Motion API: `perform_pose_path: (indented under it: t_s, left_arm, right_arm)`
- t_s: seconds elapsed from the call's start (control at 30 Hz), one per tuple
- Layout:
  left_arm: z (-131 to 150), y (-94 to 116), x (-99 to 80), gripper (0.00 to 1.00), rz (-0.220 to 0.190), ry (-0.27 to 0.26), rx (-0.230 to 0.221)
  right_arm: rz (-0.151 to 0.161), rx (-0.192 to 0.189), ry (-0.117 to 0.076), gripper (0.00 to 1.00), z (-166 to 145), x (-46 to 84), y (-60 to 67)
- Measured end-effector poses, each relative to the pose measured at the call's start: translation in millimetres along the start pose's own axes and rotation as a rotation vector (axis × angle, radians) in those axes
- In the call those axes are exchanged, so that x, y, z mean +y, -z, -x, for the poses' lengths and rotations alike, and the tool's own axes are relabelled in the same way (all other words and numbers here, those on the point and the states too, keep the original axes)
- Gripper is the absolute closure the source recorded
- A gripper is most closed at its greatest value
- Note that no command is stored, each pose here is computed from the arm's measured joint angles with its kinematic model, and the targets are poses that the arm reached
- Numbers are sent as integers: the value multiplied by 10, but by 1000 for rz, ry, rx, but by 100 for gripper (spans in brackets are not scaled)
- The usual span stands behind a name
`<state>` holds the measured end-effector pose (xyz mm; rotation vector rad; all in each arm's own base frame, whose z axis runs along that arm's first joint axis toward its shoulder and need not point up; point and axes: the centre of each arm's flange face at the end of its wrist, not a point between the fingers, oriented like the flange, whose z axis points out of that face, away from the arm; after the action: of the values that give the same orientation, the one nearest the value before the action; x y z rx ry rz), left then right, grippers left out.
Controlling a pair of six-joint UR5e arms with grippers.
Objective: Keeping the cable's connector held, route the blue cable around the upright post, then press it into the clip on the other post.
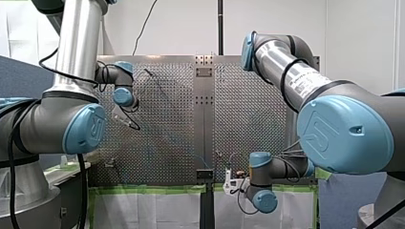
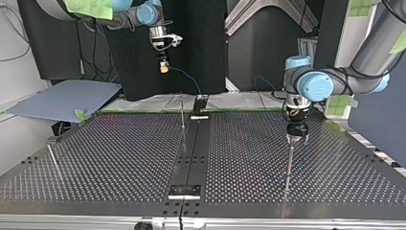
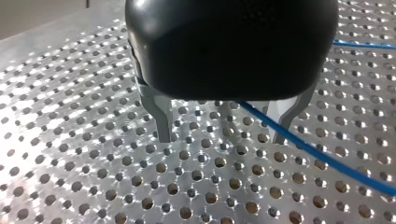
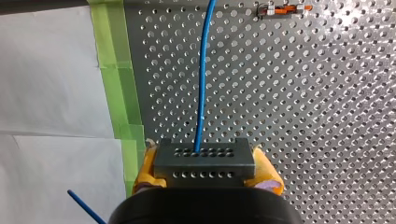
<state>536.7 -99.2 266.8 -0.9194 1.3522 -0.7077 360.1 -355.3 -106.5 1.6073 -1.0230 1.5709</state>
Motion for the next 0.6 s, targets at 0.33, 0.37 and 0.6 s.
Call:
perform_pose_path:
  t_s: [0.33,0.37,0.6]
  left_arm:
    - [36,170,23,1,-10,106,2]
    - [41,205,14,1,-13,119,5]
    - [73,419,-75,1,-40,199,26]
  right_arm:
    - [0,0,0,100,0,0,-1]
    - [0,0,0,100,0,0,-2]
    - [1,0,1,100,0,0,-2]
